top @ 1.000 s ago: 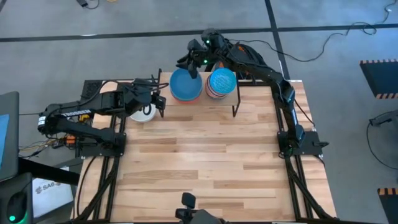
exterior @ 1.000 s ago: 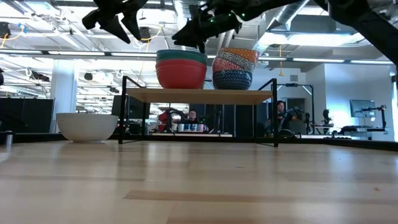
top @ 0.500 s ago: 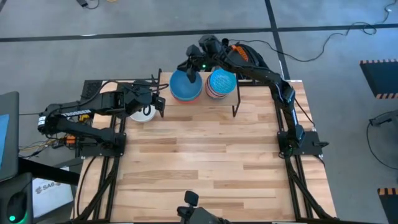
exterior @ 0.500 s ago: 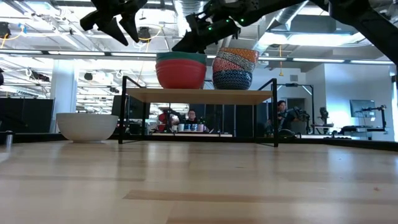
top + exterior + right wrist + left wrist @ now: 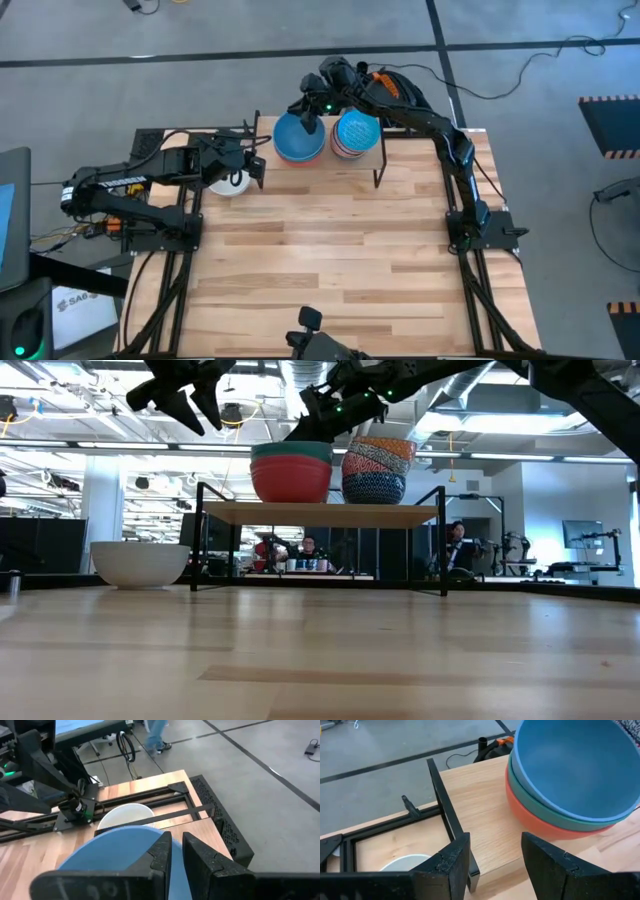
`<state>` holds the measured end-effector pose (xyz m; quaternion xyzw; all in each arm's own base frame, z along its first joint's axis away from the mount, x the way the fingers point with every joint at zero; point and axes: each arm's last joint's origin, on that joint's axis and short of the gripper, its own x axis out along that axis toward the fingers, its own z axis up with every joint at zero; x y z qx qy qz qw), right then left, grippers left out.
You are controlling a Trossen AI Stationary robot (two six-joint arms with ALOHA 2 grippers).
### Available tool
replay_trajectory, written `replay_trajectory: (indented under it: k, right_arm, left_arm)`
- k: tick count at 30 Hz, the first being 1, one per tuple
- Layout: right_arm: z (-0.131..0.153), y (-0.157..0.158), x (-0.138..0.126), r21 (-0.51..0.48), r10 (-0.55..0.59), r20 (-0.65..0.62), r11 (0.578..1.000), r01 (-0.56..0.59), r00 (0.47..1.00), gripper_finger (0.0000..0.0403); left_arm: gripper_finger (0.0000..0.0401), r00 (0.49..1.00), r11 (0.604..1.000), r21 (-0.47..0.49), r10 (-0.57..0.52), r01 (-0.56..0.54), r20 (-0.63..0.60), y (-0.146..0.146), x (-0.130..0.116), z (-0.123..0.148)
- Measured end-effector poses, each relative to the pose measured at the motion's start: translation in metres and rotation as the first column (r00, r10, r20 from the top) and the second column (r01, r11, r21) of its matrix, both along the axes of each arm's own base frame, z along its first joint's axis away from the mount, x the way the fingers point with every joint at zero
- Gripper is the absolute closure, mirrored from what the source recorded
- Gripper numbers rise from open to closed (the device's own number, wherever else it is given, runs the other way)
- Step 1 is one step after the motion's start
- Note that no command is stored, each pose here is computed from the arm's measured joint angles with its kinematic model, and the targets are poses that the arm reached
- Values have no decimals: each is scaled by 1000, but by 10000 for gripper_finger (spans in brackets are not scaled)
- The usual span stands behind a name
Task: Place and stack bowls onto a shelf
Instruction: Stack the blue bowl on top of the green bowl on the shelf, then stack the white bowl on top of the blue bowl on the shelf
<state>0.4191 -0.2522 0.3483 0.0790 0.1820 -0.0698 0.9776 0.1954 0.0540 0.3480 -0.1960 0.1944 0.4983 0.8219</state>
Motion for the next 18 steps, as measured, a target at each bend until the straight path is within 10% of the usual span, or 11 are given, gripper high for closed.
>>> replay_trajectory:
  k: [18]
  right_arm:
    - [27,10,-2,-25,90,66,996,-89,994,331]
  left_arm:
    - [239,1000,998,-57,20,-20,-1,-7,-6,-3]
